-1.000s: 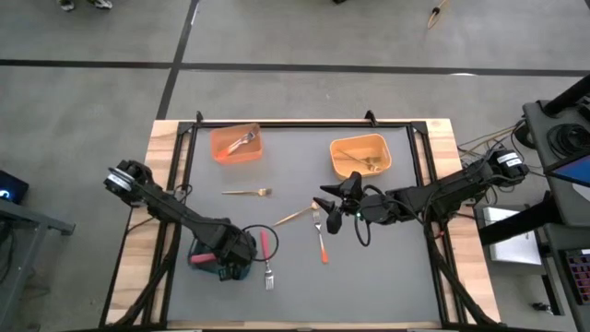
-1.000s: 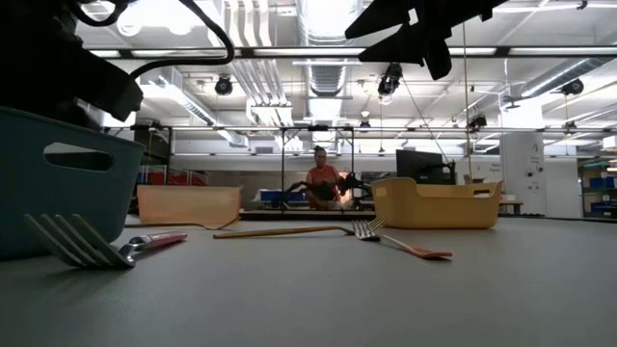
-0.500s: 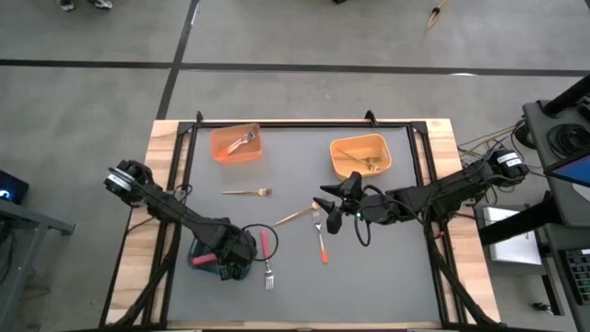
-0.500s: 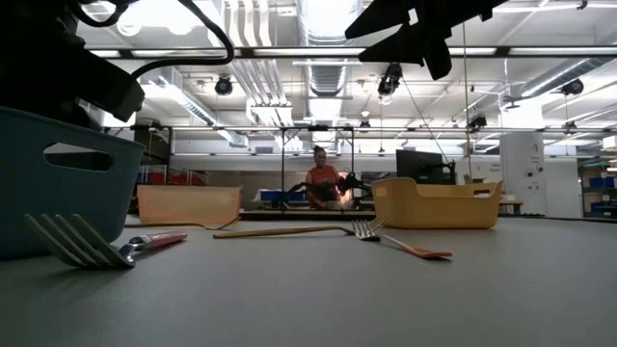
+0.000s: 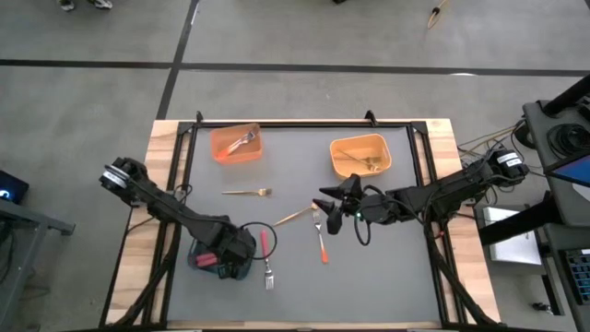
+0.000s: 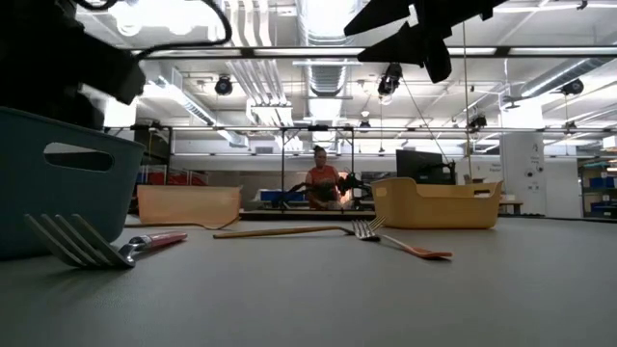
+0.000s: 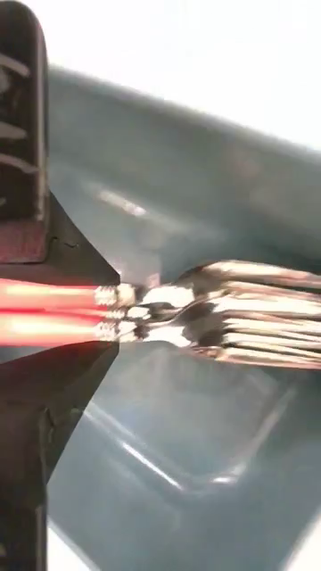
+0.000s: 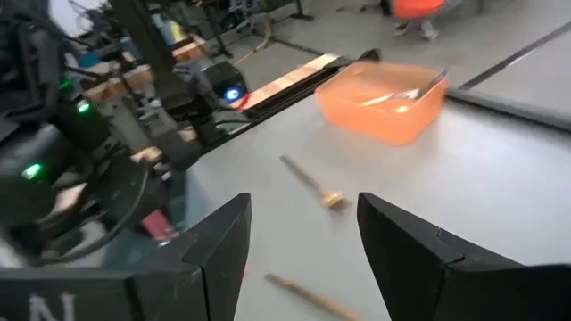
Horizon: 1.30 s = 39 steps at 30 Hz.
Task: Sort silverware by color (type)
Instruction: Put the gold fork into the yellow bin
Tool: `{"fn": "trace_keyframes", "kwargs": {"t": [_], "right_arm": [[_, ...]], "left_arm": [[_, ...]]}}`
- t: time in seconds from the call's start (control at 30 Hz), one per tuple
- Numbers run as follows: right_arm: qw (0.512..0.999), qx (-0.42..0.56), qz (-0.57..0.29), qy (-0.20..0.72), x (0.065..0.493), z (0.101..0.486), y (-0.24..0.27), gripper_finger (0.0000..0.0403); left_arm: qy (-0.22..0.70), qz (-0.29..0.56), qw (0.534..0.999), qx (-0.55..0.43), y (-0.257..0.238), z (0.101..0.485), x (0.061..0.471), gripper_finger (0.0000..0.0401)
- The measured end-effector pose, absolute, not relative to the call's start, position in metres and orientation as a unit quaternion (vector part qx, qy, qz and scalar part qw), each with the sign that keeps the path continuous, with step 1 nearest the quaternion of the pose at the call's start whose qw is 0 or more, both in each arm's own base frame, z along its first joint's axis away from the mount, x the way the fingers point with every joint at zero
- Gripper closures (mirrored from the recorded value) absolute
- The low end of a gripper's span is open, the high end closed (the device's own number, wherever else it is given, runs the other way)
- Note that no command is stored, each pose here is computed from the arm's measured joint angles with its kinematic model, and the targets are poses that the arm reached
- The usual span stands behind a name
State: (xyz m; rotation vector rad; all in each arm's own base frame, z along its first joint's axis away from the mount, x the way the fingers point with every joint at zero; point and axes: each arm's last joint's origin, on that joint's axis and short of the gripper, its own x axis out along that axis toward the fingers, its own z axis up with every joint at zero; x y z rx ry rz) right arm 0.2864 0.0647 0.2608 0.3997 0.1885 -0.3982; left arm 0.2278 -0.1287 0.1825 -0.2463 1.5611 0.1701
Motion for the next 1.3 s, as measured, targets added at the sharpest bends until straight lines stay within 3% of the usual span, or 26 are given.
{"fn": "trace_keyframes", "kwargs": {"t": [0.4,0.5,0.7,1.0,1.17,1.3], "right_arm": [[0.948,0.257,-0.156,0.102,0.304,0.265,0.072,0.0205],[0.945,0.24,-0.161,0.154,0.315,0.264,0.076,0.0205],[0.908,0.218,-0.219,0.282,0.327,0.268,0.079,0.0205],[0.803,0.067,-0.275,0.524,0.303,0.26,0.075,0.0205],[0.774,0.029,-0.268,0.573,0.284,0.258,0.072,0.0205],[0.781,0.017,-0.251,0.571,0.272,0.261,0.073,0.0205]], "left_arm": [[0.479,0.112,0.87,0.044,-0.116,0.229,0.235,0.0313],[0.426,0.122,0.894,0.071,-0.115,0.241,0.238,0.0313],[0.381,0.146,0.909,0.083,-0.11,0.255,0.234,0.0313],[0.302,0.131,0.939,0.098,-0.114,0.259,0.261,0.0313],[0.282,0.109,0.947,0.109,-0.11,0.25,0.286,0.0313],[0.293,0.113,0.944,0.102,-0.098,0.235,0.304,0.0313]]}}
